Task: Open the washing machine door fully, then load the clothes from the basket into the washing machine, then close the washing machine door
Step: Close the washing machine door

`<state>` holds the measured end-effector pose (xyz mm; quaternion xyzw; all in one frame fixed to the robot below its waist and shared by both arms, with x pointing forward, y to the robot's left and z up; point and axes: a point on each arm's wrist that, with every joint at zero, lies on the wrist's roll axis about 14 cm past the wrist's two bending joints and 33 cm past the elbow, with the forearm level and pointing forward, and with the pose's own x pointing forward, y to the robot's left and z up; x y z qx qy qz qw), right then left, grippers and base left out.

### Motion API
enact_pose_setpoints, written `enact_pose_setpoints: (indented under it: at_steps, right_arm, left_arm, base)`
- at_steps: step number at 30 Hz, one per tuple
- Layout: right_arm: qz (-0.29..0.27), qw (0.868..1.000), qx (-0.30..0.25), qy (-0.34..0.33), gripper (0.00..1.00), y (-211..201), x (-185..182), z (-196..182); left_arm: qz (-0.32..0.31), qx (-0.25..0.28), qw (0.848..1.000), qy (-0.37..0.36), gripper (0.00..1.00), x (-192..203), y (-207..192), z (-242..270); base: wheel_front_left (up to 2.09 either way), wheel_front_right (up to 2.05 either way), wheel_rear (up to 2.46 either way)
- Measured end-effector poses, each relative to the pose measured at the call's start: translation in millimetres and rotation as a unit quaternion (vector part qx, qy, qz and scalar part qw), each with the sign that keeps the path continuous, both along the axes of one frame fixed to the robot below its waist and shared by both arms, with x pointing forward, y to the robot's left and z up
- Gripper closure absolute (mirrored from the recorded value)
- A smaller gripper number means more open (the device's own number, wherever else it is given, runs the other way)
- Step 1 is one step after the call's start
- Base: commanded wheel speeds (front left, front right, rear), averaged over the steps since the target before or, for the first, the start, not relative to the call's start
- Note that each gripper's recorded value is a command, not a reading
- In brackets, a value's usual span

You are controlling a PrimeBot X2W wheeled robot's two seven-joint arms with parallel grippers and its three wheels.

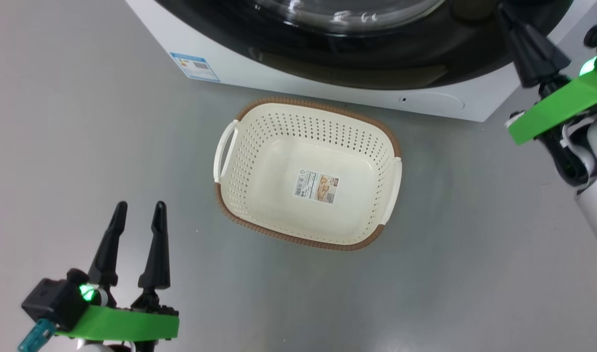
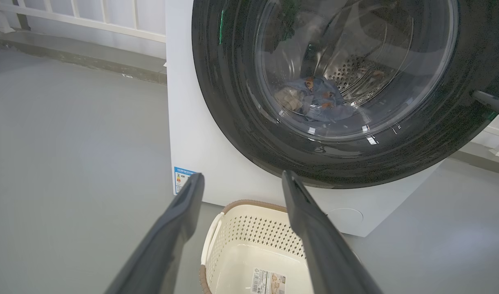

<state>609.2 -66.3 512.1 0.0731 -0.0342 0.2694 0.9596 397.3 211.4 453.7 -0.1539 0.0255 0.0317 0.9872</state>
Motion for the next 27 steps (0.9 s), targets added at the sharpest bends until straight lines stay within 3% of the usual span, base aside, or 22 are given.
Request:
enact_pose_setpoints:
  at_steps: [11,27]
  right_arm:
    - [-0.002,1.0,-0.002,-0.022,1.0,2,29,13]
    - [-0.015,0.999,0.0,-0.031,1.0,-4,29,30]
  left_arm:
    - [0.008,0.005,1.0,0.002,0.0,4,5,-1]
    - [0.003,0.002,1.0,-0.007,0.0,4,2,4]
  base:
    - [0.0,0.0,0.0]
    - [0.0,0.0,0.0]
